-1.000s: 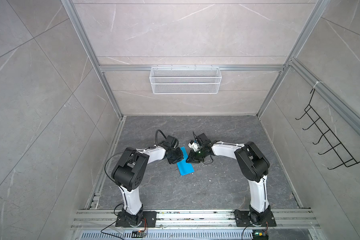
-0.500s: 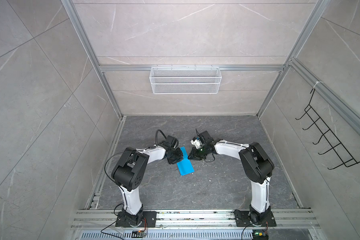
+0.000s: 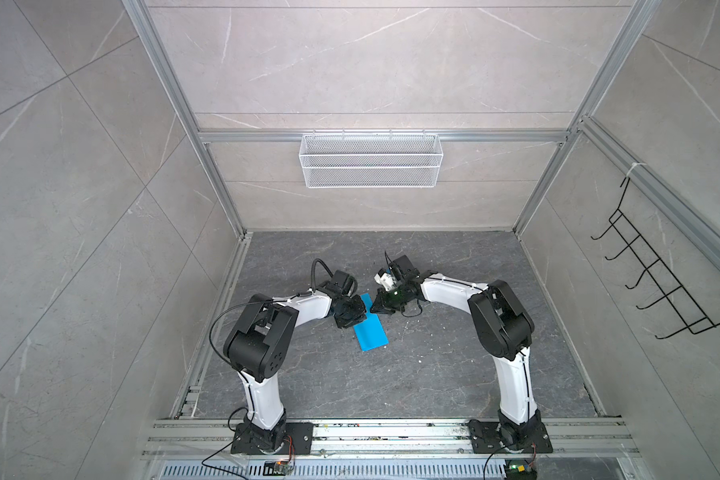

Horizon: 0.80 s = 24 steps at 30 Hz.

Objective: Fold a paper plane with a square sheet of paper (pick it up from the middle)

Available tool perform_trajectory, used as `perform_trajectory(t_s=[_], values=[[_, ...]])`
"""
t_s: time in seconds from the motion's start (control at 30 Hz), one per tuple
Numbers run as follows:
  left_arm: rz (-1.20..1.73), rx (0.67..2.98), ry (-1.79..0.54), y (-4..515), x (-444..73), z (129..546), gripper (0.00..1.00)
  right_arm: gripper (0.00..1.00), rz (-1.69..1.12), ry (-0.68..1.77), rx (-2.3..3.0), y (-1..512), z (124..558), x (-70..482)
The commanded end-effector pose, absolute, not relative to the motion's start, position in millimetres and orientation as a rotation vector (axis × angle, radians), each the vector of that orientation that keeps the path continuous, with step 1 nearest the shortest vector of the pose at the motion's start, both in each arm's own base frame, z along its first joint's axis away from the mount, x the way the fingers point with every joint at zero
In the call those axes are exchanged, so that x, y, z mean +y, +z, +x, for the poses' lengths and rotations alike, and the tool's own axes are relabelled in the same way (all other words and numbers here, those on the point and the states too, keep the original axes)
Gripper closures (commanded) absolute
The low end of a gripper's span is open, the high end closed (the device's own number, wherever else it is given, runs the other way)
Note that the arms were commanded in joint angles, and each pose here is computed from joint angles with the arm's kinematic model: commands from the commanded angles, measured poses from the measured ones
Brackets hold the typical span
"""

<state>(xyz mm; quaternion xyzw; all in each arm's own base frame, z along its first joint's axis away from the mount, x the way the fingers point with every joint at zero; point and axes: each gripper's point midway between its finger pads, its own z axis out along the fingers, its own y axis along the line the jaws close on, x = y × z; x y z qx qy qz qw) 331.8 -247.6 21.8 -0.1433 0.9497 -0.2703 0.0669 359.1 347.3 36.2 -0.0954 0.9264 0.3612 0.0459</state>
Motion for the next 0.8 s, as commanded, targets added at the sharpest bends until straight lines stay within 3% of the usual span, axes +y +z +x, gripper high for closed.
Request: perform_trajectory(t_s=[0.0,0.43,0.77], values=[[-0.467,3.003,-0.648,-7.9,-228.5,306.2,0.80,0.91,-0.329,1.105,2.859,31.3,354.6,351.3],[-0.458,2.985,-0.679,-0.1,-232.7,310.6,0.79,0.91,-0.308,0.927,2.985,-8.9,348.0,333.1],[-0.337,2.860,-0.844,53.4,-253.5,331.0,0.75,0.92,-0.326,0.707,3.098,-43.5,332.7,309.3]])
